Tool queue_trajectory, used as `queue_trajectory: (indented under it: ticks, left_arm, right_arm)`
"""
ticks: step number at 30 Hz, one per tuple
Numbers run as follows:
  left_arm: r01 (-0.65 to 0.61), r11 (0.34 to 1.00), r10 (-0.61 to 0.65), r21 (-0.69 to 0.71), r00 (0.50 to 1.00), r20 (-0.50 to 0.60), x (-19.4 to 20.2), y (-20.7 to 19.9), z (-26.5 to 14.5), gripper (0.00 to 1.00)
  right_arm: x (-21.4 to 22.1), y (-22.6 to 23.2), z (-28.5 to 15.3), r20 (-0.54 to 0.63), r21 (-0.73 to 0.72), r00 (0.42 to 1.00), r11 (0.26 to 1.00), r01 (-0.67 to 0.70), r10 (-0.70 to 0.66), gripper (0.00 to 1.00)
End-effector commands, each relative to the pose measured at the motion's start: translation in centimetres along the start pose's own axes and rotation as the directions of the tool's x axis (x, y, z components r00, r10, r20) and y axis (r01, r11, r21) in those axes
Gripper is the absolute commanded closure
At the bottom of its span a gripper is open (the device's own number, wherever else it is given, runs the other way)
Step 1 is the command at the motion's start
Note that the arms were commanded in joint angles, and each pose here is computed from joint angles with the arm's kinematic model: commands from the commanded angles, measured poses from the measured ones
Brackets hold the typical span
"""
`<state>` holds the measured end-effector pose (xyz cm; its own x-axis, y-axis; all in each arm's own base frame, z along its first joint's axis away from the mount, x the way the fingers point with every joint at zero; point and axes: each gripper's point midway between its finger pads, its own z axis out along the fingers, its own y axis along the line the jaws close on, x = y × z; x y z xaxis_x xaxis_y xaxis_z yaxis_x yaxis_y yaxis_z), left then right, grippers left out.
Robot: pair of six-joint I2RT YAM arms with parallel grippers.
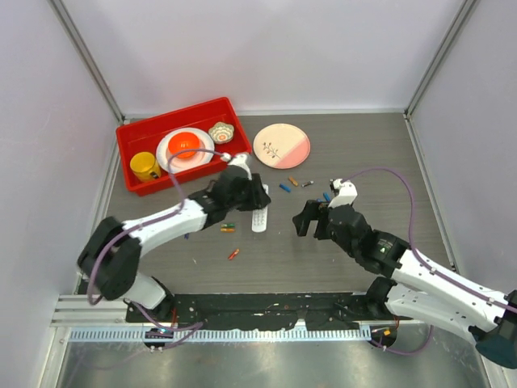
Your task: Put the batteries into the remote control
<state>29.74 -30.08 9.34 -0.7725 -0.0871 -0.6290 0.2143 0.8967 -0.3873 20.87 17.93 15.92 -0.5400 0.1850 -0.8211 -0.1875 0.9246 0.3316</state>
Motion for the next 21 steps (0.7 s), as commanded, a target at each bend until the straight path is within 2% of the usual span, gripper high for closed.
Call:
queue_trajectory:
  ticks: [1, 3, 4, 6, 8, 11, 14, 21]
  left_arm:
    - [0.135, 0.889, -0.247, 0.438, 0.946, 0.210, -7.7, -4.4, -6.3, 1.00]
    - [0.128, 0.836, -0.278, 0.534, 0.937, 0.210, -8.0, -5.1, -8.5, 1.00]
    - [0.106, 0.811, -0.294, 0.575, 0.924, 0.244, -8.6, -5.1, -10.0, 1.00]
    - [0.082, 0.766, -0.305, 0.638, 0.920, 0.248, -8.9, -5.6, -11.6, 1.00]
    - [0.041, 0.692, -0.328, 0.721, 0.907, 0.263, -9.2, -6.3, -13.9, 1.00]
    - [0.006, 0.611, -0.356, 0.792, 0.896, 0.267, -9.1, -7.1, -16.0, 1.00]
    - [-0.026, 0.548, -0.381, 0.836, 0.882, 0.277, -9.3, -7.6, -17.8, 1.00]
    - [-0.053, 0.522, -0.420, 0.851, 0.853, 0.311, -9.5, -7.3, -19.2, 1.00]
  right_arm:
    - [-3.1, 7.2, -0.8, -0.041, -0.356, 0.992, 0.926, -0.124, 0.117, 0.03]
    - [-4.7, 8.6, -1.5, -0.011, -0.473, 0.982, 0.864, -0.170, 0.187, 0.03]
    - [-4.8, 9.7, -2.3, -0.033, -0.545, 0.981, 0.819, -0.179, 0.192, 0.03]
    - [-6.1, 10.7, -2.6, -0.024, -0.615, 0.971, 0.763, -0.201, 0.237, 0.03]
    - [-6.1, 12.0, -3.4, -0.068, -0.680, 0.965, 0.697, -0.229, 0.252, 0.03]
    - [-7.0, 13.7, -4.1, -0.057, -0.768, 0.961, 0.604, -0.215, 0.270, 0.03]
    - [-6.5, 14.3, -3.2, -0.087, -0.779, 0.959, 0.582, -0.235, 0.271, 0.02]
    - [-5.7, 15.0, -2.7, -0.122, -0.805, 0.956, 0.537, -0.252, 0.266, 0.03]
